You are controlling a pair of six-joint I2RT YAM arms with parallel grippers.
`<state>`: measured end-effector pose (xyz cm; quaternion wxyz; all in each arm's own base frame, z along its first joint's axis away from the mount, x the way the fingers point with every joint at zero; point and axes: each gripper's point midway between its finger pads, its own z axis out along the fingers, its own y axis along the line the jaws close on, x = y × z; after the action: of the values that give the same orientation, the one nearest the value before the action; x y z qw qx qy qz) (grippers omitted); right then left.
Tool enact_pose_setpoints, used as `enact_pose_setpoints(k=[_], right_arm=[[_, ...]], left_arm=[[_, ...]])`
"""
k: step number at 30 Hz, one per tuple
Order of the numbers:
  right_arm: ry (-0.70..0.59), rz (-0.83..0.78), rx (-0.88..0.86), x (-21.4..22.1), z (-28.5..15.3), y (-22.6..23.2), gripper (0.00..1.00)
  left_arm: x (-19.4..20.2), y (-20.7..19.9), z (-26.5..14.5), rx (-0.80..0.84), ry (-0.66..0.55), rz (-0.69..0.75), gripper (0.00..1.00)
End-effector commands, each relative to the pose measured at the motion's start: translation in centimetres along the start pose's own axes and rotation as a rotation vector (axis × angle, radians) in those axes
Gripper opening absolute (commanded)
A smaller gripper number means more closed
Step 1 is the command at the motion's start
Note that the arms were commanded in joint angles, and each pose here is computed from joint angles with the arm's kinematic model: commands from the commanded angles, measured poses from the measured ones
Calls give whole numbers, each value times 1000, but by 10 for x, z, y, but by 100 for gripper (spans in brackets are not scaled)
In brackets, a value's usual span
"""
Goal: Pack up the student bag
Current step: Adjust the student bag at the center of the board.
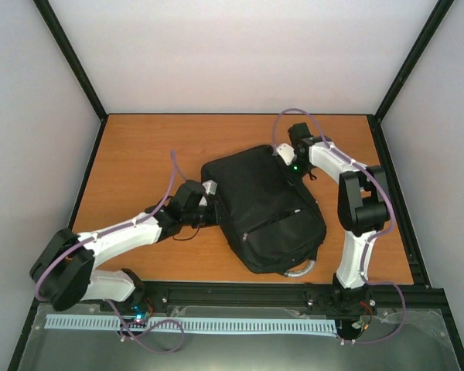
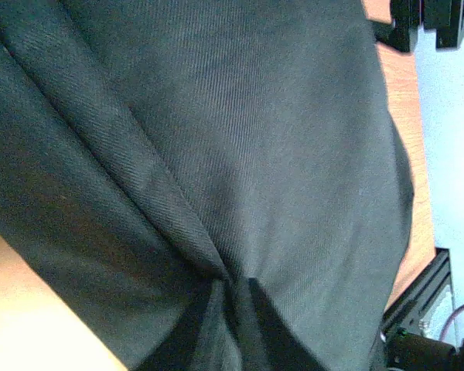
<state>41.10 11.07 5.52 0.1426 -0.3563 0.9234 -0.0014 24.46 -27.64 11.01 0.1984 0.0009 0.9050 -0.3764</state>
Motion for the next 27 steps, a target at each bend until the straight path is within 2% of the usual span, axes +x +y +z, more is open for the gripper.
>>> enact_pose_setpoints(k=[1, 2, 4, 7, 12, 14, 18, 22, 27], right_arm=[[-54, 34, 7, -38, 7, -6, 57], [-71, 42, 13, -45, -1, -9, 57], [-113, 49, 41, -54, -24, -14, 58], [-180, 57, 93, -54, -73, -17, 65], [-254, 37, 105, -30, -130, 2, 68], [-275, -9, 58, -16, -142, 26, 68], [-329, -212, -112, 11, -158, 101, 65], [-308, -362, -231, 38, -158, 168, 64], [-290, -484, -355, 59, -156, 219, 64]], left_arm=[[11, 14, -18, -74, -36, -89, 36], [12, 15, -24, -85, -45, -97, 48], [14, 18, -35, -112, -55, -111, 57], [20, 24, -49, -147, -51, -149, 61], [40, 22, -53, -101, 4, -218, 63], [45, 18, -52, -80, 19, -223, 63], [48, 7, -50, -38, 37, -224, 69], [47, -4, -44, -2, 51, -229, 70], [40, -15, -39, 22, 47, -230, 69]])
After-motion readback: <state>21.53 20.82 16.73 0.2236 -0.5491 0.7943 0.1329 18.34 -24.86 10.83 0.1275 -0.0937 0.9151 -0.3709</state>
